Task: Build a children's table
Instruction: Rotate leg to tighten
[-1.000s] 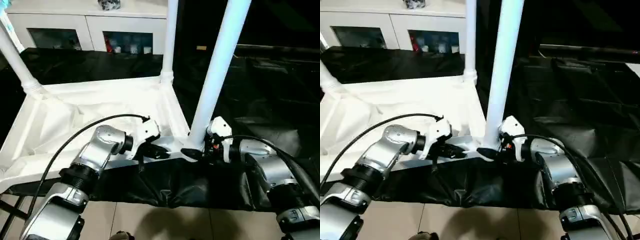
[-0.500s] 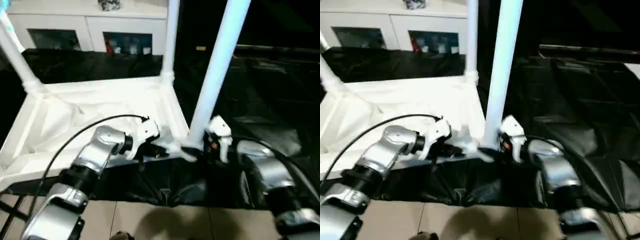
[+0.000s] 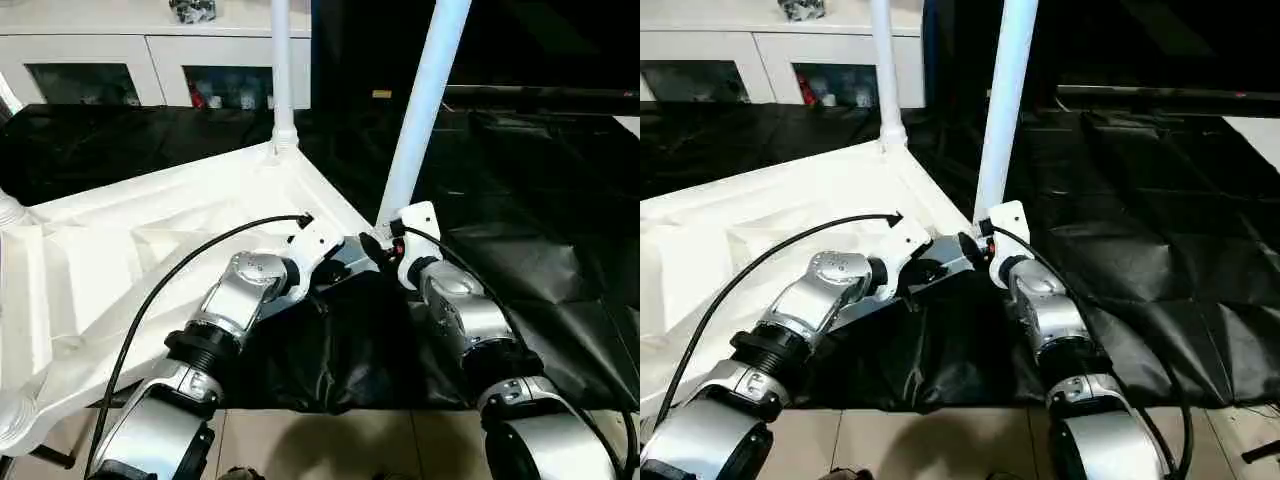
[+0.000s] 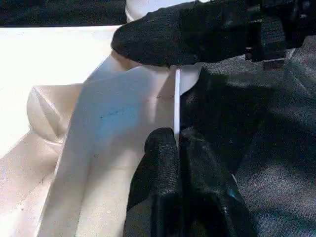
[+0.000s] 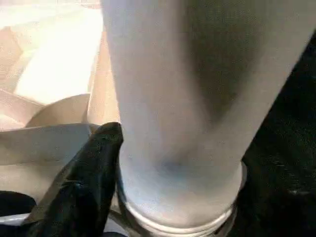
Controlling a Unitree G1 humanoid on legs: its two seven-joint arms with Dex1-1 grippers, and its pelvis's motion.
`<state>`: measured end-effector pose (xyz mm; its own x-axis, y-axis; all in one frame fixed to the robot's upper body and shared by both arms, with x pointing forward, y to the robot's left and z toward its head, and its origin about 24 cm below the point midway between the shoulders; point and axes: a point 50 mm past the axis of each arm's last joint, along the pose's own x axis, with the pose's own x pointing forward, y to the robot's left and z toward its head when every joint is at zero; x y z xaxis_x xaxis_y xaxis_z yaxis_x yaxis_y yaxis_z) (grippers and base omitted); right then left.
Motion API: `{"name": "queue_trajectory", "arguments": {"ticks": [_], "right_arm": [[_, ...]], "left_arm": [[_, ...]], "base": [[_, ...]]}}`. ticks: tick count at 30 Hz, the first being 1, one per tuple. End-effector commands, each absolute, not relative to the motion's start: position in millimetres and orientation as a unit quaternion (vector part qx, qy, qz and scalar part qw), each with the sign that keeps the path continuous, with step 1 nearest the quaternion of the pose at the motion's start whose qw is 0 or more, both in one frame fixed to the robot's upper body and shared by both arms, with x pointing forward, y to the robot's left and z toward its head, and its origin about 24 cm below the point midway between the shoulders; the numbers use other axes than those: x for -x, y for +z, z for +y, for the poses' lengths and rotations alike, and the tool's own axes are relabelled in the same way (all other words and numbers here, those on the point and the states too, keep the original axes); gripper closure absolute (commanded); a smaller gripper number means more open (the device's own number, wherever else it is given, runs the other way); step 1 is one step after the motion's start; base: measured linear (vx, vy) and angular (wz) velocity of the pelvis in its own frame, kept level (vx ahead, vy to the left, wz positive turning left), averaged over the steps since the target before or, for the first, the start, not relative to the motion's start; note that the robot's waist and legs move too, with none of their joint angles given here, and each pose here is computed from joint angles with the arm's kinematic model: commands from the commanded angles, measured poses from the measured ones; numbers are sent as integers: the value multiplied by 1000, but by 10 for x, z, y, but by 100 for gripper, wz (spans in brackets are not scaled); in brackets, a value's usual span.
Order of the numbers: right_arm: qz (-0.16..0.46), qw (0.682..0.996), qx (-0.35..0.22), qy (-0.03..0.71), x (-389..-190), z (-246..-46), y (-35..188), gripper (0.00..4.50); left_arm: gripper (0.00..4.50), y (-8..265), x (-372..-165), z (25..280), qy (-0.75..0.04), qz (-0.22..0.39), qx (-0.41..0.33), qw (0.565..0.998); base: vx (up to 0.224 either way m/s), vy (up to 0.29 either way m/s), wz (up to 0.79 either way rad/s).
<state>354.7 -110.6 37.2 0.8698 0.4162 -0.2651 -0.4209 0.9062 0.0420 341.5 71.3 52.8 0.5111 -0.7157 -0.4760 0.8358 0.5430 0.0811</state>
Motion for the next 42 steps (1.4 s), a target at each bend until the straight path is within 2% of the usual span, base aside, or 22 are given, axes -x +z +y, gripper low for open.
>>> {"name": "queue_trajectory", "arguments": {"ticks": [1,8,11,15,19,23,25,30,32,34,39,42], "right_arm": [[146,949,5,280,-3483,-833,307,79],[113,939,57,320,-3467,-994,379,69],[102,920,88,369,-3410,-1147,413,69],[105,905,97,400,-3362,-1183,410,69],[117,860,112,484,-3187,-1259,392,69],[120,838,102,523,-3107,-1268,408,69],[125,816,98,555,-3043,-1258,430,95],[138,793,104,584,-2974,-1245,426,133],[141,789,104,588,-2957,-1243,428,139],[143,787,104,591,-2945,-1236,429,168],[146,786,98,592,-2927,-1207,421,177],[146,801,87,574,-2950,-1183,404,177]], "left_arm": [[450,717,-3426,561,-476,135,-135,858],[450,708,-3350,619,-535,136,-151,820],[450,703,-3289,696,-583,139,-165,784],[450,703,-3269,725,-598,142,-166,771],[450,715,-3236,787,-629,146,-168,745],[450,718,-3224,815,-640,149,-169,734],[450,715,-3202,836,-653,153,-167,723],[450,688,-3156,855,-668,164,-168,706],[450,685,-3150,863,-670,165,-168,704],[450,680,-3144,874,-673,168,-168,701],[450,674,-3148,890,-669,170,-168,704],[450,678,-3178,872,-654,166,-166,719]], "base": [[0,0,0],[0,0,0],[0,0,0],[0,0,0],[0,0,0],[0,0,0],[0,0,0],[0,0,0],[0,0,0],[0,0,0],[0,0,0],[0,0,0]]}}
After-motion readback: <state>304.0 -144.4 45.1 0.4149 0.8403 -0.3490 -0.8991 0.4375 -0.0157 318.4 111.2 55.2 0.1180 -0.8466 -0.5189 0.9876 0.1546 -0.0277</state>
